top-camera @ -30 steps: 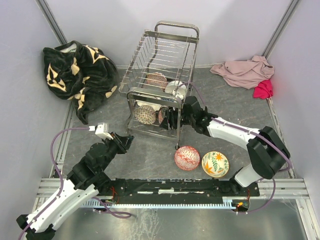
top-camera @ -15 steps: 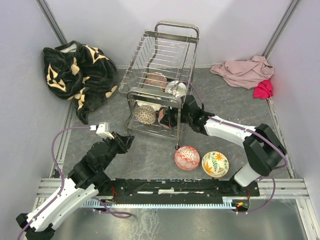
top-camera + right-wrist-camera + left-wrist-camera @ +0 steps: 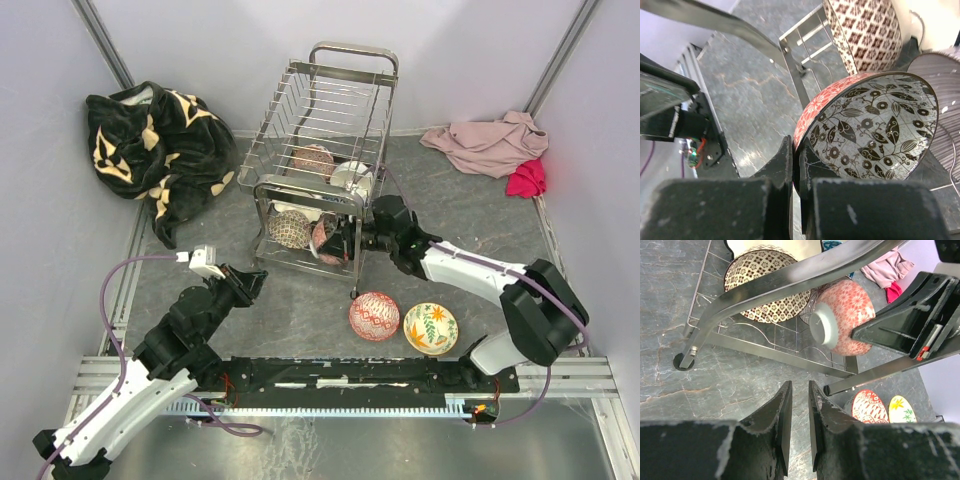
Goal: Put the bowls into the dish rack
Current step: Pick up the bowl from the dish rack.
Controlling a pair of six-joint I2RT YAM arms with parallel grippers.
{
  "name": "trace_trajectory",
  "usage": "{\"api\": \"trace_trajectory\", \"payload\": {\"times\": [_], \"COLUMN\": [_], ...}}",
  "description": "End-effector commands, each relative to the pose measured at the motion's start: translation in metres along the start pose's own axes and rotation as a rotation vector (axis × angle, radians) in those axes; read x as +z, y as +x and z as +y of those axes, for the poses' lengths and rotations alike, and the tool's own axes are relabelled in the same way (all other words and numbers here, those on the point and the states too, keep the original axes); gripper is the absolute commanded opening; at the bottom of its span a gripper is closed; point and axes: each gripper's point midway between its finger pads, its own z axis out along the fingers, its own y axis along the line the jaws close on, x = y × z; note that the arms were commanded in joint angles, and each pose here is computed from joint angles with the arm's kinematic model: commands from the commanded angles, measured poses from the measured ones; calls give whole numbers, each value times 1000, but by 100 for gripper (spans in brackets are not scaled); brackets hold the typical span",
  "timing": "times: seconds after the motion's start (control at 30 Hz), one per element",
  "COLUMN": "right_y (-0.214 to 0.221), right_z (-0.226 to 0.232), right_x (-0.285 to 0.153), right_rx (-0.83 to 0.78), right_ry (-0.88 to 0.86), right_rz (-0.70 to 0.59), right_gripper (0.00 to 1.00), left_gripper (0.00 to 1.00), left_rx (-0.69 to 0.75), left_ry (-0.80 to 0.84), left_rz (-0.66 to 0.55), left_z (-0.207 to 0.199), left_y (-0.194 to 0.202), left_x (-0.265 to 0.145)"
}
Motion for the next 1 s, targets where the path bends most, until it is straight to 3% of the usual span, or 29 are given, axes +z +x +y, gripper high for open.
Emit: {"api": "trace_trajectory", "payload": {"times": [0.0, 0.37, 0.67, 0.97], "right_y": [-65, -91, -113, -120], "right_z": [37, 18, 6, -4], "right_x": [-27, -77, -93, -107], "right_rx": [-41, 33, 295, 457], "right_ry": [-169, -105, -100, -197], "right_rz": [-226, -347, -433, -449], "right_gripper": [0, 0, 0, 0], "left_gripper": [26, 26, 26, 26], "left_rx": [-47, -51, -54, -54], "left_ry": [26, 35, 39, 37], "left_rz": [-65, -67, -66, -63], "left_z": [-11, -13, -13, -13], "left_y": [-19, -20, -20, -19], "left_x": [-3, -4, -5, -5]}}
